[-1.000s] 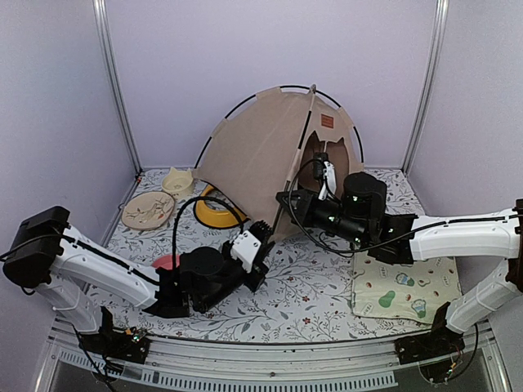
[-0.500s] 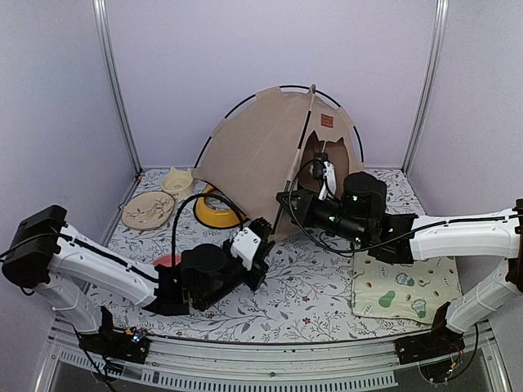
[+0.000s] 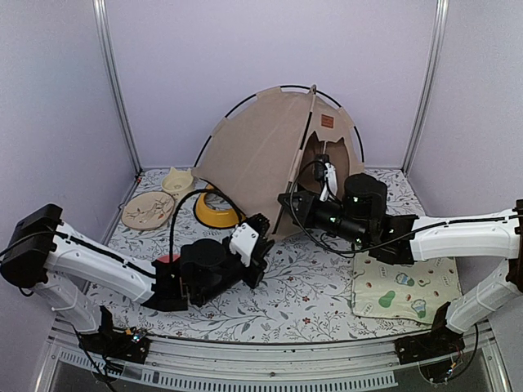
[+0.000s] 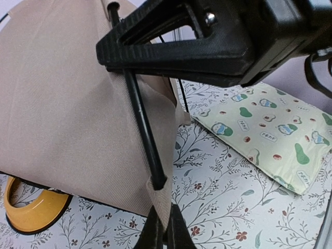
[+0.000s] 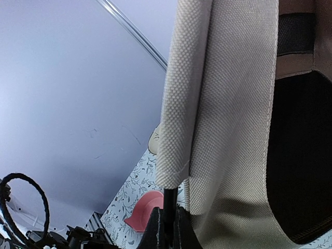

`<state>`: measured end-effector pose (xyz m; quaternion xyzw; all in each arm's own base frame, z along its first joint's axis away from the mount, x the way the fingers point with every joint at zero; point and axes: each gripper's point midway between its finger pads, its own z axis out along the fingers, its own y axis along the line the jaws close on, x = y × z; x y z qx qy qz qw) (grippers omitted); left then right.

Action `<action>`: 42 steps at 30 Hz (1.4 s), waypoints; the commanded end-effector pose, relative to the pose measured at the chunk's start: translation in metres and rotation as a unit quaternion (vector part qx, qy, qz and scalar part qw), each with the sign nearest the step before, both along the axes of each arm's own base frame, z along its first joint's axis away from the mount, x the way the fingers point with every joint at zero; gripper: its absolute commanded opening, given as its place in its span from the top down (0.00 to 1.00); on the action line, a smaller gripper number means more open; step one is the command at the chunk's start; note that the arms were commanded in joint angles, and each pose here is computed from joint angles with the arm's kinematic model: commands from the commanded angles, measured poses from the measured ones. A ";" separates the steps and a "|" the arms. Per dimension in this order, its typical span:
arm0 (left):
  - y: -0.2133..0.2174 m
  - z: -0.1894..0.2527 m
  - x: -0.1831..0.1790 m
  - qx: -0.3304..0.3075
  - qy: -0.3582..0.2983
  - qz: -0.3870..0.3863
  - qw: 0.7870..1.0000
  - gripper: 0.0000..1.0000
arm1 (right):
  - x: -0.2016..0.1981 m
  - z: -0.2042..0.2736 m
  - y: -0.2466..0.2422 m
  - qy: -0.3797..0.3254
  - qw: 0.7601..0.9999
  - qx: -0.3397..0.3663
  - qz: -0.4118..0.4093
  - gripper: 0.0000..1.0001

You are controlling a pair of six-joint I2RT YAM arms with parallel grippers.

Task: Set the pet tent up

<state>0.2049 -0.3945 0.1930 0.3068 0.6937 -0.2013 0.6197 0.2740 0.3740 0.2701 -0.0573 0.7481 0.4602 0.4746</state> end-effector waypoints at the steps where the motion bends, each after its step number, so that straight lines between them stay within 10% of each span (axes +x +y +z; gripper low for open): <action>1: -0.010 0.026 -0.012 -0.037 0.002 -0.040 0.999 1.00 | 0.015 -0.001 -0.019 -0.005 0.999 -0.010 -0.043 1.00; 18: -0.013 0.049 -0.003 -0.081 0.039 -0.059 0.994 0.99 | 0.008 -0.010 -0.011 -0.017 0.998 -0.043 -0.036 1.00; 35: 0.020 0.090 0.017 -0.132 0.048 -0.023 0.990 0.76 | 0.004 -0.006 0.021 -0.027 0.998 -0.062 0.003 1.00; 42: 0.053 0.088 0.047 -0.148 0.078 0.031 0.985 0.69 | 0.000 0.011 0.026 -0.040 0.996 -0.075 0.026 0.55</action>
